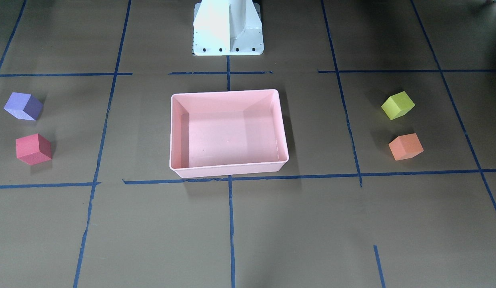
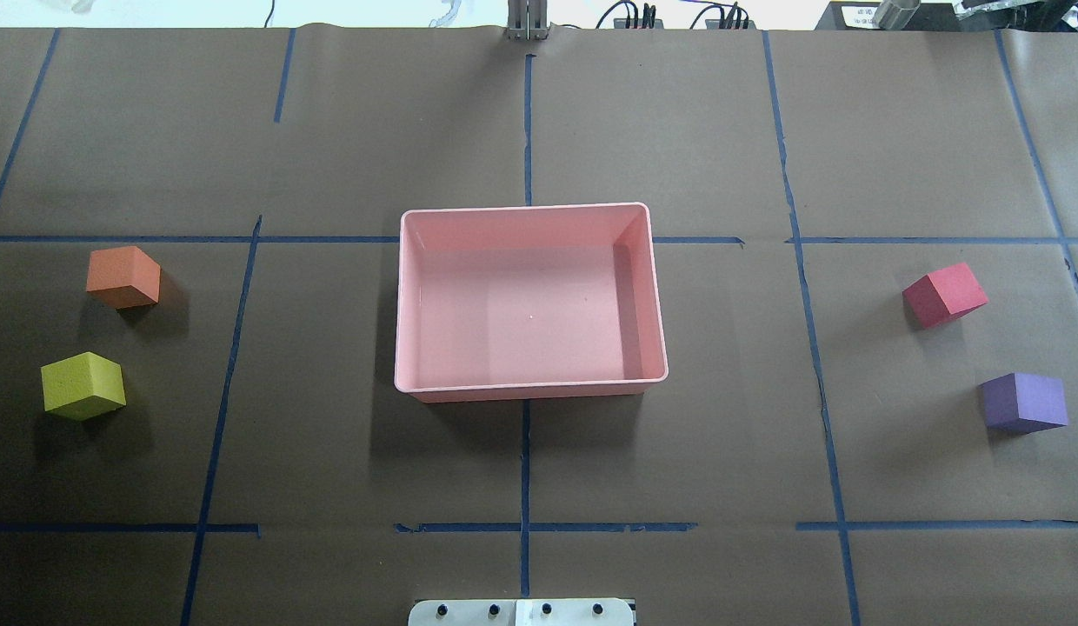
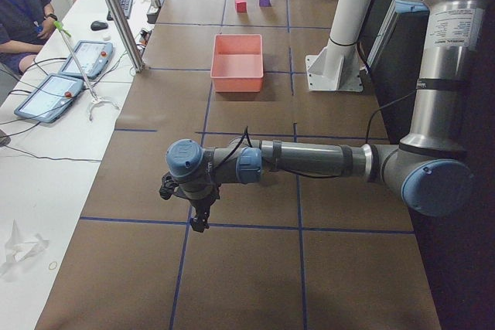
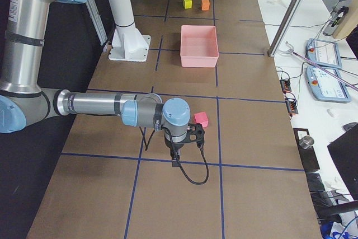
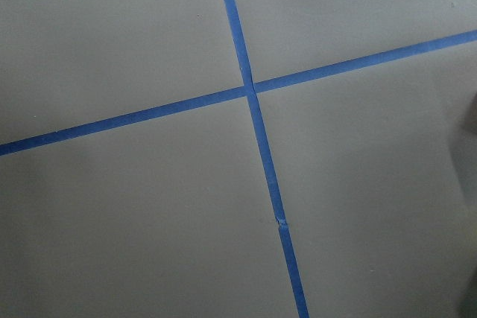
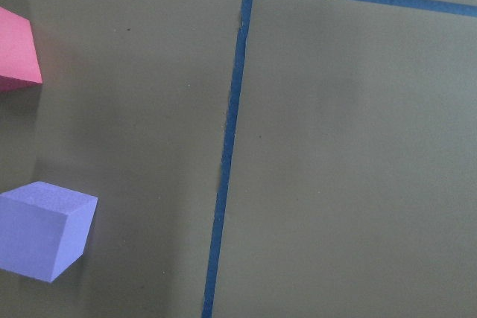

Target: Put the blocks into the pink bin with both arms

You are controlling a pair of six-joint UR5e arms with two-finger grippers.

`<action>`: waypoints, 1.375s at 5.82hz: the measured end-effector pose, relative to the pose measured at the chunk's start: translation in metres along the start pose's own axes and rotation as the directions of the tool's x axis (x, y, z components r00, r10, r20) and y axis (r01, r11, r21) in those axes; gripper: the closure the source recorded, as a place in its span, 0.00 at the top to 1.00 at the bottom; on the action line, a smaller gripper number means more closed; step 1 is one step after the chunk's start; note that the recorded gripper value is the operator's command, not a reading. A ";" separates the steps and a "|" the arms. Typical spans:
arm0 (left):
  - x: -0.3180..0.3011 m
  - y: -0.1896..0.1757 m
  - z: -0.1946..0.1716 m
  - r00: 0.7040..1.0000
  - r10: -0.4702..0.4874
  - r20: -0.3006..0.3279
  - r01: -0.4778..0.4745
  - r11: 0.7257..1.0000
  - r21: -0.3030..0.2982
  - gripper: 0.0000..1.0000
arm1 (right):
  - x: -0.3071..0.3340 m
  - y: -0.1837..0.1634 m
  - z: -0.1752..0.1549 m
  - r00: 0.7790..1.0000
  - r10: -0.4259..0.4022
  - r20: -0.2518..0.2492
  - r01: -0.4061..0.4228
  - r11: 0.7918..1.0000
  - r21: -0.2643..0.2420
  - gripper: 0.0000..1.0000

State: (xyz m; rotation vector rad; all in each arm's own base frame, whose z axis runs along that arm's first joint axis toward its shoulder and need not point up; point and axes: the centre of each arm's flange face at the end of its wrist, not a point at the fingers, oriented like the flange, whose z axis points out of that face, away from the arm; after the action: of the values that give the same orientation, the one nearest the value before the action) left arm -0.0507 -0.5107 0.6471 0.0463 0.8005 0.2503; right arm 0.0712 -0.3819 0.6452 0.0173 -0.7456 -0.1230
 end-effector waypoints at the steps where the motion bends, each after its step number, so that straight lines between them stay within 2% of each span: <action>1: 0.000 0.000 0.000 1.000 0.001 0.000 -0.001 1.000 0.000 1.00 | -0.001 -0.001 -0.001 1.000 -0.002 0.000 0.002 1.000 0.003 1.00; 4: 0.009 -0.005 -0.007 1.000 0.023 0.012 -0.024 1.000 0.016 1.00 | -0.039 -0.057 -0.018 0.998 -0.065 0.012 0.064 0.996 0.064 1.00; 6: 0.021 -0.018 -0.017 0.998 0.051 0.023 -0.052 0.998 0.039 1.00 | -0.102 -0.087 0.002 0.974 -0.226 0.033 0.222 0.969 0.109 0.98; 7: 0.024 -0.026 -0.021 0.997 0.071 0.028 -0.073 0.996 0.057 1.00 | -0.141 -0.101 0.014 0.970 -0.238 0.053 0.231 0.967 0.108 0.99; 8: 0.025 -0.029 -0.023 0.995 0.089 0.034 -0.091 0.993 0.074 1.00 | -0.185 -0.113 0.033 0.975 -0.214 0.061 0.205 0.972 0.118 0.99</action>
State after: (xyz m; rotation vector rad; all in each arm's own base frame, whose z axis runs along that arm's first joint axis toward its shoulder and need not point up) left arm -0.0439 -0.5343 0.6094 0.1571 0.7783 0.3040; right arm -0.0979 -0.4716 0.5379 0.1990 -0.8220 -0.2849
